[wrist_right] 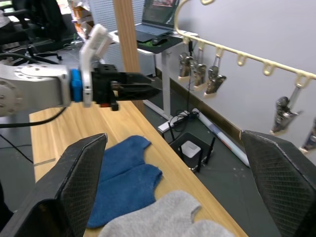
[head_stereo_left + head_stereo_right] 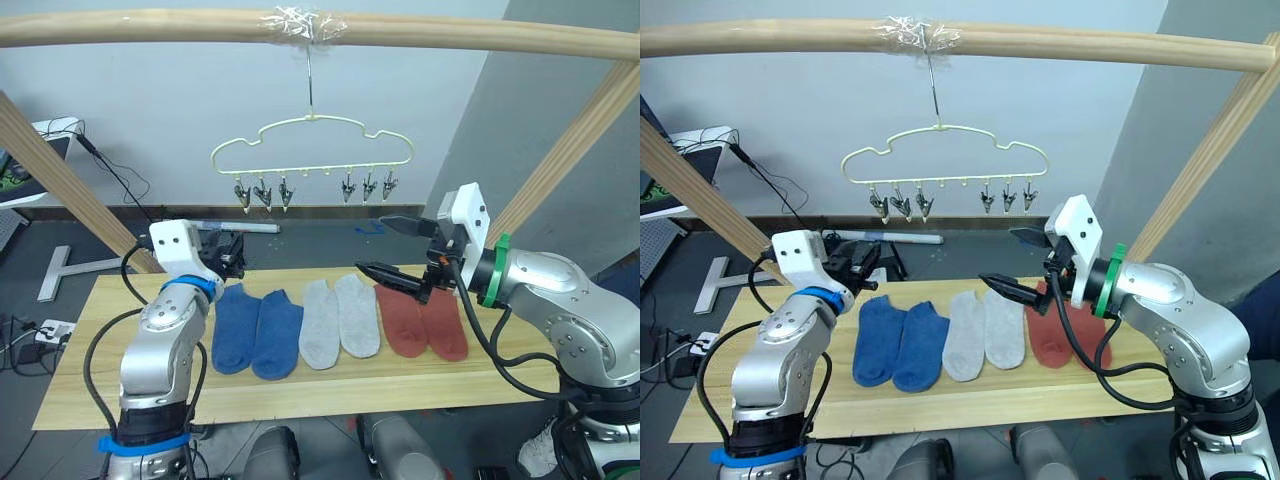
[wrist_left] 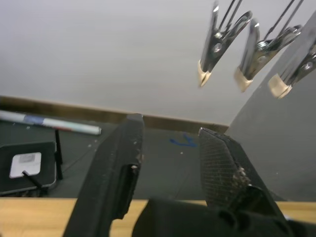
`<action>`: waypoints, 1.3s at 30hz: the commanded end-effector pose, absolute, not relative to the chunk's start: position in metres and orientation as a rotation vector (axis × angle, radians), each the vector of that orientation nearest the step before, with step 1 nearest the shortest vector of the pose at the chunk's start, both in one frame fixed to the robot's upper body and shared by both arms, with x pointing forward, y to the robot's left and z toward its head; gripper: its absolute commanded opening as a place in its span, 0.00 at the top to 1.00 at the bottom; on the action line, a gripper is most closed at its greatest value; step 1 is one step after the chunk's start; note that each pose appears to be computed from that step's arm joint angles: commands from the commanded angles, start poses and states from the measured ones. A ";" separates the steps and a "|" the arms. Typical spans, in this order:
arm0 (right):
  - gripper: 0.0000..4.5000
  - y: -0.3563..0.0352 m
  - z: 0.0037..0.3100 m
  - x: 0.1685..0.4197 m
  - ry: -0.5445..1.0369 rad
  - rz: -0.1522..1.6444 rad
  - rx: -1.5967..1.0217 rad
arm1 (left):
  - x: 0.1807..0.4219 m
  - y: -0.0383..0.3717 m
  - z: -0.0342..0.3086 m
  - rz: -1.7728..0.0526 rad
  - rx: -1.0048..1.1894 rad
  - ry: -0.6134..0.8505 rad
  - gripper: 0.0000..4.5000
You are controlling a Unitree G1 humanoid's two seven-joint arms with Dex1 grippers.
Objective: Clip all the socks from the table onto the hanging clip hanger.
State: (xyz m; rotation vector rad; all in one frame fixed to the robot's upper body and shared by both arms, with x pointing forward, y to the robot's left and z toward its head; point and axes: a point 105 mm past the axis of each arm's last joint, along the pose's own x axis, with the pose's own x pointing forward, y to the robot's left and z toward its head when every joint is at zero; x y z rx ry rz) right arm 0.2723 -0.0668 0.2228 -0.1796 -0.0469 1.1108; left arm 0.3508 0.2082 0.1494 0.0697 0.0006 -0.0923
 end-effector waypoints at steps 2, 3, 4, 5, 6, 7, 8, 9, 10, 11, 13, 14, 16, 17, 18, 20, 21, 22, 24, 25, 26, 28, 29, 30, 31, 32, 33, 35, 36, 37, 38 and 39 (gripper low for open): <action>0.00 -0.063 0.236 0.264 -0.110 1.144 -0.201 | 0.357 0.199 0.173 -0.116 0.095 -0.105 0.50; 0.00 -0.062 0.237 0.263 -0.113 1.147 -0.203 | 0.358 0.198 0.176 -0.115 0.106 -0.121 0.50; 0.00 -0.061 0.237 0.263 -0.116 1.149 -0.204 | 0.360 0.197 0.179 -0.117 0.113 -0.136 0.50; 0.00 -0.061 0.238 0.262 -0.119 1.151 -0.205 | 0.361 0.196 0.181 -0.116 0.117 -0.148 0.50; 0.00 -0.060 0.239 0.262 -0.121 1.152 -0.205 | 0.363 0.195 0.183 -0.114 0.119 -0.158 0.50; 0.00 -0.060 0.239 0.262 -0.121 1.153 -0.205 | 0.364 0.194 0.185 -0.115 0.119 -0.166 0.50; 0.00 -0.059 0.239 0.261 -0.121 1.154 -0.205 | 0.364 0.193 0.186 -0.115 0.120 -0.172 0.50; 0.00 -0.059 0.239 0.261 -0.121 1.155 -0.205 | 0.365 0.193 0.187 -0.115 0.122 -0.175 0.50; 0.00 -0.059 0.239 0.261 -0.121 1.156 -0.205 | 0.366 0.193 0.188 -0.113 0.119 -0.177 0.50; 0.00 -0.059 0.239 0.260 -0.121 1.156 -0.205 | 0.367 0.192 0.188 -0.112 0.117 -0.179 0.50; 0.00 -0.058 0.239 0.260 -0.121 1.156 -0.206 | 0.368 0.191 0.189 -0.110 0.114 -0.181 0.50; 0.00 -0.058 0.239 0.259 -0.122 1.156 -0.206 | 0.368 0.191 0.190 -0.109 0.114 -0.183 0.50; 0.00 -0.058 0.240 0.259 -0.122 1.156 -0.206 | 0.370 0.191 0.192 -0.106 0.107 -0.188 0.50; 0.00 -0.058 0.240 0.259 -0.122 1.155 -0.206 | 0.371 0.190 0.193 -0.104 0.108 -0.190 0.50; 0.00 -0.058 0.240 0.258 -0.122 1.155 -0.205 | 0.372 0.190 0.194 -0.102 0.107 -0.193 0.50; 0.00 -0.058 0.239 0.258 -0.121 1.154 -0.203 | 0.376 0.190 0.196 -0.095 0.105 -0.197 0.50; 0.00 -0.057 0.239 0.258 -0.120 1.153 -0.202 | 0.378 0.190 0.198 -0.092 0.103 -0.200 0.50; 0.00 -0.057 0.239 0.257 -0.120 1.152 -0.202 | 0.379 0.190 0.198 -0.089 0.102 -0.202 0.50; 0.00 -0.057 0.239 0.257 -0.118 1.149 -0.201 | 0.382 0.190 0.200 -0.082 0.101 -0.207 0.50; 0.00 -0.058 0.239 0.257 -0.118 1.147 -0.200 | 0.383 0.190 0.201 -0.078 0.100 -0.208 0.50; 0.00 -0.058 0.239 0.257 -0.116 1.144 -0.199 | 0.385 0.190 0.202 -0.075 0.099 -0.211 0.50; 0.00 -0.058 0.239 0.256 -0.114 1.140 -0.197 | 0.386 0.190 0.203 -0.070 0.098 -0.213 0.50; 0.00 -0.058 0.238 0.256 -0.113 1.139 -0.196 | 0.386 0.190 0.203 -0.069 0.098 -0.213 0.50; 0.00 -0.058 0.238 0.256 -0.112 1.136 -0.194 | 0.386 0.190 0.203 -0.068 0.097 -0.214 0.50; 0.00 -0.059 0.238 0.256 -0.111 1.135 -0.192 | 0.385 0.190 0.202 -0.068 0.097 -0.214 0.50; 0.00 -0.059 0.238 0.256 -0.110 1.134 -0.190 | 0.383 0.190 0.201 -0.072 0.095 -0.214 0.50; 0.00 -0.059 0.238 0.256 -0.109 1.133 -0.189 | 0.381 0.190 0.200 -0.077 0.094 -0.214 0.50; 0.00 -0.059 0.237 0.255 -0.108 1.133 -0.188 | 0.377 0.189 0.199 -0.091 0.096 -0.214 0.50; 0.00 -0.058 0.237 0.255 -0.108 1.134 -0.187 | 0.375 0.190 0.198 -0.089 0.098 -0.211 0.50; 0.00 -0.058 0.237 0.255 -0.107 1.135 -0.186 | 0.374 0.191 0.197 -0.088 0.100 -0.210 0.50; 0.00 -0.058 0.237 0.255 -0.107 1.136 -0.186 | 0.372 0.192 0.196 -0.088 0.101 -0.207 0.50; 0.00 -0.058 0.237 0.255 -0.107 1.136 -0.185 | 0.370 0.194 0.195 -0.084 0.103 -0.203 0.50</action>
